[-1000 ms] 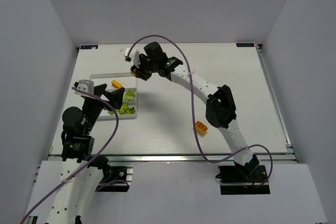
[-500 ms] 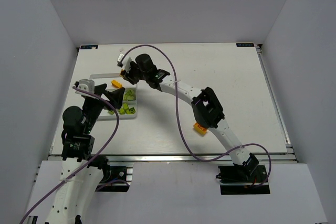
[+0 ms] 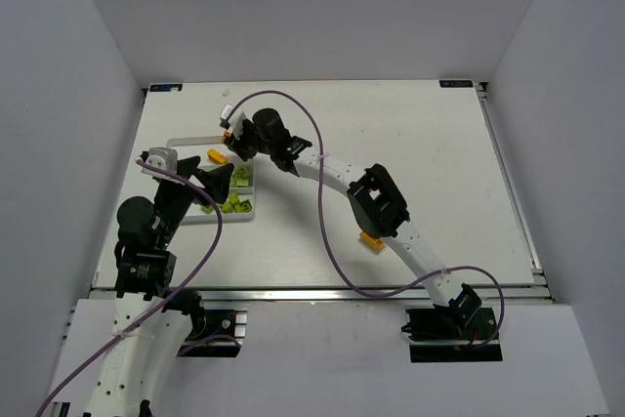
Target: Sort the legos into containers by color
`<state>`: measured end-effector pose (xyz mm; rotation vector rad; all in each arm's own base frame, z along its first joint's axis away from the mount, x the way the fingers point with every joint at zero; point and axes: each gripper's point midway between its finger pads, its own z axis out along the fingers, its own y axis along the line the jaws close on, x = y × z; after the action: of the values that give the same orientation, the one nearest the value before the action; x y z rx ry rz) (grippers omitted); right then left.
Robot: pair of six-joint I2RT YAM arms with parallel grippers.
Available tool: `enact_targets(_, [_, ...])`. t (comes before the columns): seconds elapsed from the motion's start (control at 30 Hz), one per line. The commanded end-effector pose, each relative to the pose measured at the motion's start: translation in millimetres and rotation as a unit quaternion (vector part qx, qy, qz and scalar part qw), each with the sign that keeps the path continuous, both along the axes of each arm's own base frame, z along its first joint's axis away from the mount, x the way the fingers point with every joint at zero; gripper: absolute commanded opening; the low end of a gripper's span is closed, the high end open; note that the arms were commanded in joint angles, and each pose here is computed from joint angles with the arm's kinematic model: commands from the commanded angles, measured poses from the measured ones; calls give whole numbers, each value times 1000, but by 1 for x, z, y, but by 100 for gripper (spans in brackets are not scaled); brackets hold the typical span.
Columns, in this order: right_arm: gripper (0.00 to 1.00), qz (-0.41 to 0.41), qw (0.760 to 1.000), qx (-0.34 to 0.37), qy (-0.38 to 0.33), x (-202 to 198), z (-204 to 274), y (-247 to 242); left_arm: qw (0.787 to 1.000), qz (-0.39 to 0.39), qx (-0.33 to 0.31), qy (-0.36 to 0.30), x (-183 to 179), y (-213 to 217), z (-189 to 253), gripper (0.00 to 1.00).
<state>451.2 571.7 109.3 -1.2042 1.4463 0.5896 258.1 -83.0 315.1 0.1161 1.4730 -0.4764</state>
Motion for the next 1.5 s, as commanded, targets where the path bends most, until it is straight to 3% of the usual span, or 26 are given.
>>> enact_targets(0.0, [57, -5, 998, 45, -33, 10, 30, 8, 1000, -3, 3, -6, 0, 0, 1, 94])
enact_targets(0.13, [68, 2, 998, 45, -31, 7, 35, 8, 1000, -7, 3, -3, 1, -2, 0, 94])
enact_targets(0.37, [72, 4, 998, 65, 3, -5, 82, -13, 1000, -18, 6, 7, 4, -6, -5, 94])
enact_targets(0.4, [71, -5, 998, 57, 27, -5, 70, -25, 1000, -18, 6, 7, 4, -6, -5, 94])
enact_targets(0.43, [71, -10, 997, 71, 23, -5, 99, -37, 1000, -19, 7, 8, 4, -6, -6, 94])
enact_targets(0.7, [72, -38, 987, 47, 149, -31, 110, -155, 999, -48, 11, 19, 6, -16, -13, 95])
enact_targets(0.73, [74, -37, 989, 63, 130, -38, 138, -175, 998, -53, 11, 24, 8, -18, -16, 95])
enact_targets(0.77, [79, -40, 986, 45, 157, -51, 111, -195, 998, -63, 12, 27, 8, -21, -18, 95])
enact_targets(0.83, [85, -33, 987, 58, 143, -71, 134, -222, 996, -72, 7, 44, 13, -27, -26, 96])
enact_targets(0.87, [89, -35, 985, 46, 163, -82, 115, -238, 994, -91, 4, 51, 11, -33, -28, 96])
enact_targets(1.1, [89, -28, 974, 31, 223, -137, 118, -314, 977, -159, -77, 119, -4, -57, -36, 98])
enact_targets(1.3, [86, 10, 961, 36, 275, -186, 101, -343, 962, -170, -98, 192, -12, -62, -45, 98])
enact_targets(1.47, [82, -7, 959, 55, 280, -195, 100, -365, 954, -178, -104, 219, -12, -69, -49, 98])
